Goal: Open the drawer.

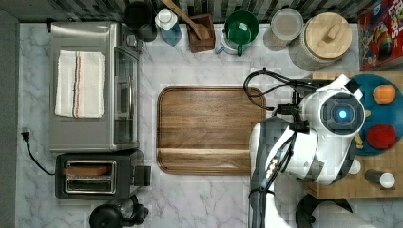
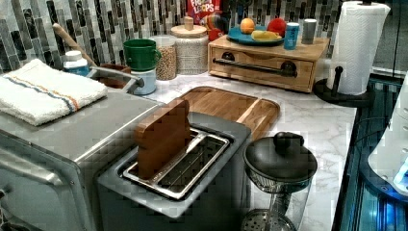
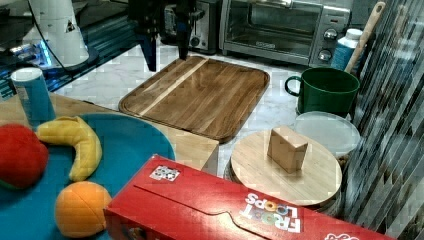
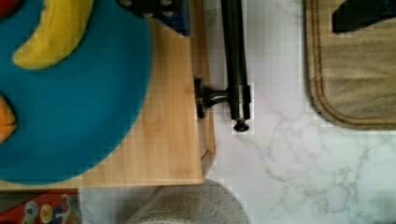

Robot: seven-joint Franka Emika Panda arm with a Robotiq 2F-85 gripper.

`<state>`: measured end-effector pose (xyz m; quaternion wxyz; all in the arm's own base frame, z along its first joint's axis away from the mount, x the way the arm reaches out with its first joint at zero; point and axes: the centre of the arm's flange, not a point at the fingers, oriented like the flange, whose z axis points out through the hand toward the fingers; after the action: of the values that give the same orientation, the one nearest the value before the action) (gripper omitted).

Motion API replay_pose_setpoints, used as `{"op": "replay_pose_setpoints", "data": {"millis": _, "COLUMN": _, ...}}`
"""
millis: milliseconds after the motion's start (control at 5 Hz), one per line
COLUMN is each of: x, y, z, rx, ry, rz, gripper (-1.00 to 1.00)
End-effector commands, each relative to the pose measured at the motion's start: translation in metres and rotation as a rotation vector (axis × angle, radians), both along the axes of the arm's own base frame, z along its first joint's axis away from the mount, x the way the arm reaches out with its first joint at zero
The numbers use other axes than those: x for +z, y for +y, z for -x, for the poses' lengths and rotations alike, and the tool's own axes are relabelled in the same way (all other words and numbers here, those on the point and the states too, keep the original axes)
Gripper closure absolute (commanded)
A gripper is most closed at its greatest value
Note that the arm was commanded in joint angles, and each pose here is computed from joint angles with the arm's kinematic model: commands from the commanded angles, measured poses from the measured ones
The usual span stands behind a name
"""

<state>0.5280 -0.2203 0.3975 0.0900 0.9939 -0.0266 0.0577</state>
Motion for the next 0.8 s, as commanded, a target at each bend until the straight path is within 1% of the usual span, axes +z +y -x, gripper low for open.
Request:
{"op": "replay_pose_setpoints", "data": {"millis": 200, "x": -0.076, "y": 0.020, "z": 0.013, "rx": 0.008, "ry": 0.052, "rz": -0.072, "gripper": -1.00}}
{"op": "replay_pose_setpoints", "data": {"millis": 400, "x": -0.094, "y": 0.016, "z": 0.020, "rx": -0.008, "ry": 0.022, "rz": -0.070, "gripper": -1.00}}
{"op": "replay_pose_setpoints", "data": {"millis": 600, "x": -0.114, "y": 0.013, "z": 0.024, "rx": -0.009, "ry": 0.006, "rz": -0.061, "gripper": -1.00}}
{"op": "replay_pose_setpoints", "data": {"millis": 800, "x": -0.130, "y": 0.013, "z": 0.027, "rx": -0.038, "ry": 0.003, "rz": -0.071, "gripper": -1.00}}
